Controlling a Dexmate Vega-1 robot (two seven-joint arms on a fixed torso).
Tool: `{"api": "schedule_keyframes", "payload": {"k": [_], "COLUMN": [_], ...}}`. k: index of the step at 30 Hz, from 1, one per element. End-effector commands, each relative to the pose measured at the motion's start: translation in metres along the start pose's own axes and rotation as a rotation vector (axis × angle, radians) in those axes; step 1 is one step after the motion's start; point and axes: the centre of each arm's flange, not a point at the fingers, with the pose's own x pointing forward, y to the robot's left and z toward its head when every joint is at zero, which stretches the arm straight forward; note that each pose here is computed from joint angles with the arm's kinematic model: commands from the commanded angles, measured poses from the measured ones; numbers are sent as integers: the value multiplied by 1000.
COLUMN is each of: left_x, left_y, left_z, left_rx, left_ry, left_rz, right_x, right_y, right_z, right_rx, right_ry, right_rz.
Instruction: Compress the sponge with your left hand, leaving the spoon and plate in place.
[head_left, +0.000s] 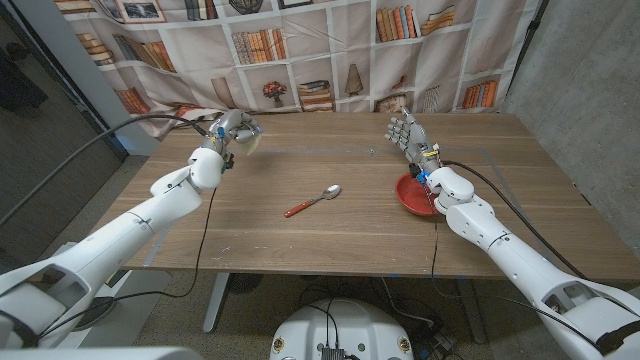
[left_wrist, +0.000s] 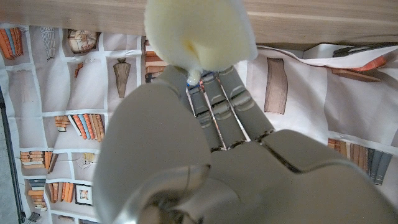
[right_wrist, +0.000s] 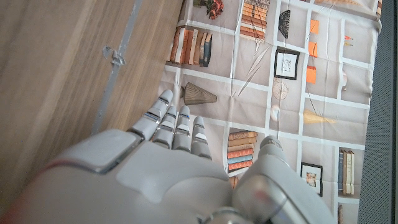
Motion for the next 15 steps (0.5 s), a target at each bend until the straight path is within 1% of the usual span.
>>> {"api": "schedule_keyframes", "payload": {"k": [1,15], "left_x": [2,0], "left_y": [1,3], "left_z": [-1,-8], "left_rx": [45,109], "left_ry": [8,43], "left_rz": [-41,-90], "right_x": [1,2], "right_y": [1,4], "right_z": [-3,-7], "right_rx": [6,11], "right_ry": [4,13], "right_rz": [2,7]}}
